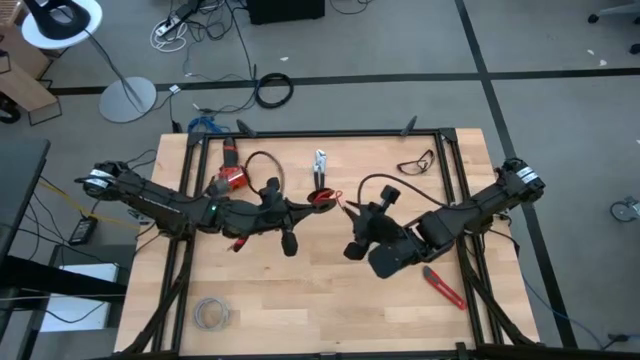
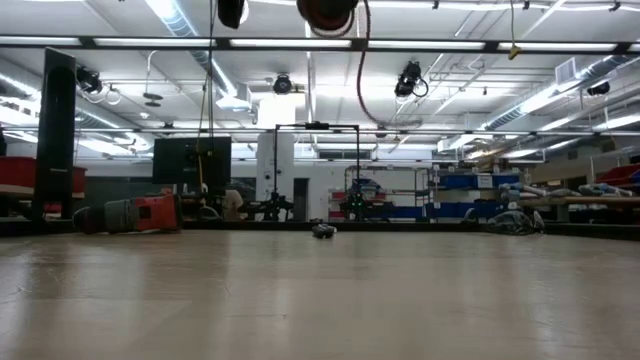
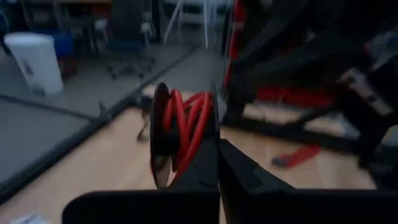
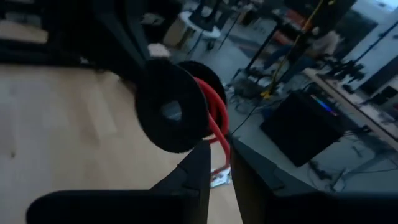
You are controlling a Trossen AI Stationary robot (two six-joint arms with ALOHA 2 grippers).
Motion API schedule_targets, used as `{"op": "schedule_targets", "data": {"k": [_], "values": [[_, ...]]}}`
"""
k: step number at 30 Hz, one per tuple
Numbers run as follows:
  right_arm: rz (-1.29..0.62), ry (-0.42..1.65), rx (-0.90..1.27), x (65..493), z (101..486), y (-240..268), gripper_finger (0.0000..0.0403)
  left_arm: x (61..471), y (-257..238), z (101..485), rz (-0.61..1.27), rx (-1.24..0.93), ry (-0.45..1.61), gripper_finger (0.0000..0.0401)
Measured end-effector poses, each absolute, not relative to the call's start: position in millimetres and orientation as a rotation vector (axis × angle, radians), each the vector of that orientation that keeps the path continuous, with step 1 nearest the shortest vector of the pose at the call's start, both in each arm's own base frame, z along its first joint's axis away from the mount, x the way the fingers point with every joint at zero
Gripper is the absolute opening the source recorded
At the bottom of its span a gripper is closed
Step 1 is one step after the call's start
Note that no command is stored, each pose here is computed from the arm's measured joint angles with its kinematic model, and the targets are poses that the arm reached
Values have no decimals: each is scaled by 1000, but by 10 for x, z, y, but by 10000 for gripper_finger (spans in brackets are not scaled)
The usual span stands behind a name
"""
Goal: Coil cords
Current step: Coil the red wire onto the black spool
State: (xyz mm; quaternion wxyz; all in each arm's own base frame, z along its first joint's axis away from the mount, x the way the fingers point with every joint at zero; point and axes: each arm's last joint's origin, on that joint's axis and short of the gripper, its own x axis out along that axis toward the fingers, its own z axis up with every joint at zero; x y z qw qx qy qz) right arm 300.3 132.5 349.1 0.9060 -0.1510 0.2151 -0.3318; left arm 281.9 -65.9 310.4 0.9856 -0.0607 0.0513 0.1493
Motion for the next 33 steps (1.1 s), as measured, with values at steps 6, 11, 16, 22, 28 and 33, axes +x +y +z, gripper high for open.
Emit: {"op": "schedule_targets", "data": {"k": [6,11,16,22,28,33], "values": [[-673,402,-319,2837,3614,1406,60,2683,-649,2833,273,-166,-127,0],[-601,418,-333,2812,3648,1444,60,2494,-630,2637,244,-166,-271,0],[-434,382,-304,2937,3706,1481,60,2351,-622,2576,186,-125,-384,0],[-299,200,-375,3142,3773,1455,60,2239,-619,2547,91,-62,-481,0],[-272,124,-385,3248,3851,1292,60,2118,-631,2529,0,-1,-583,0],[-259,63,-394,3295,3920,1206,60,2074,-628,2483,-36,23,-596,0]]}}
